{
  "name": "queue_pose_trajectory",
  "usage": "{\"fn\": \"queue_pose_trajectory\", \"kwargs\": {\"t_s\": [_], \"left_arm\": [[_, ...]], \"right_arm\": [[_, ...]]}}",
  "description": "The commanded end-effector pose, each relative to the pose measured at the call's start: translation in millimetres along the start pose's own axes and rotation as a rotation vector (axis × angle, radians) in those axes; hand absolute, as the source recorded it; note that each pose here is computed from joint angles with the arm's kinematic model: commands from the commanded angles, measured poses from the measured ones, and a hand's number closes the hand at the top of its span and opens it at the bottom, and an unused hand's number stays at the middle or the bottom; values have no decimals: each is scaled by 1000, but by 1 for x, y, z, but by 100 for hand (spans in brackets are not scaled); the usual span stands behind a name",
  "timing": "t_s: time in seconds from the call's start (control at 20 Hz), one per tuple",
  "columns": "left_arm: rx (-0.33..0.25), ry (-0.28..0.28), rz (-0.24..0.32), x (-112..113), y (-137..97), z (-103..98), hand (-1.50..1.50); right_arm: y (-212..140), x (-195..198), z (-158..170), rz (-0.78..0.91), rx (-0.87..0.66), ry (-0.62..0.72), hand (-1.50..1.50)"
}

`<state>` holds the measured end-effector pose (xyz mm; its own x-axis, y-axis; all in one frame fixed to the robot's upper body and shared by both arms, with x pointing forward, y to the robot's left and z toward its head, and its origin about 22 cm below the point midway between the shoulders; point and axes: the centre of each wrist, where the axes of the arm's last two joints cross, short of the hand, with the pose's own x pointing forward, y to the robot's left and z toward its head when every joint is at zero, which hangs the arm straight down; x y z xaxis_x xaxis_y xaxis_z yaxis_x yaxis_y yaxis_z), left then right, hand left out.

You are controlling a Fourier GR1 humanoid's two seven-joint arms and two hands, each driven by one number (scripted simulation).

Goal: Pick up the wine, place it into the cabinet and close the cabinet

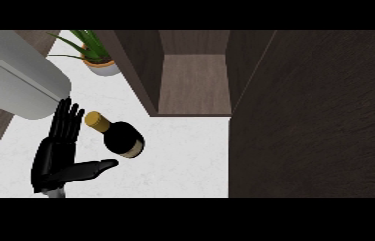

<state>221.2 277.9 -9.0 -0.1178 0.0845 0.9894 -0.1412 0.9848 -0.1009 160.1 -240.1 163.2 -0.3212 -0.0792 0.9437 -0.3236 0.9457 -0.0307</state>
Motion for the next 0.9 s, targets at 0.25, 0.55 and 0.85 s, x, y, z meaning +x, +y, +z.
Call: {"fn": "queue_pose_trajectory", "kwargs": {"t_s": [0.25,0.55,0.85], "left_arm": [[-31,41,13,-30,15,-3,-150],[-14,68,40,-60,15,9,-150],[-32,94,30,-90,17,-9,-150]], "right_arm": [[-11,8,6,25,-3,-24,-150],[-2,19,20,19,-9,-17,-150],[-1,12,-5,30,-10,3,-150]]}}
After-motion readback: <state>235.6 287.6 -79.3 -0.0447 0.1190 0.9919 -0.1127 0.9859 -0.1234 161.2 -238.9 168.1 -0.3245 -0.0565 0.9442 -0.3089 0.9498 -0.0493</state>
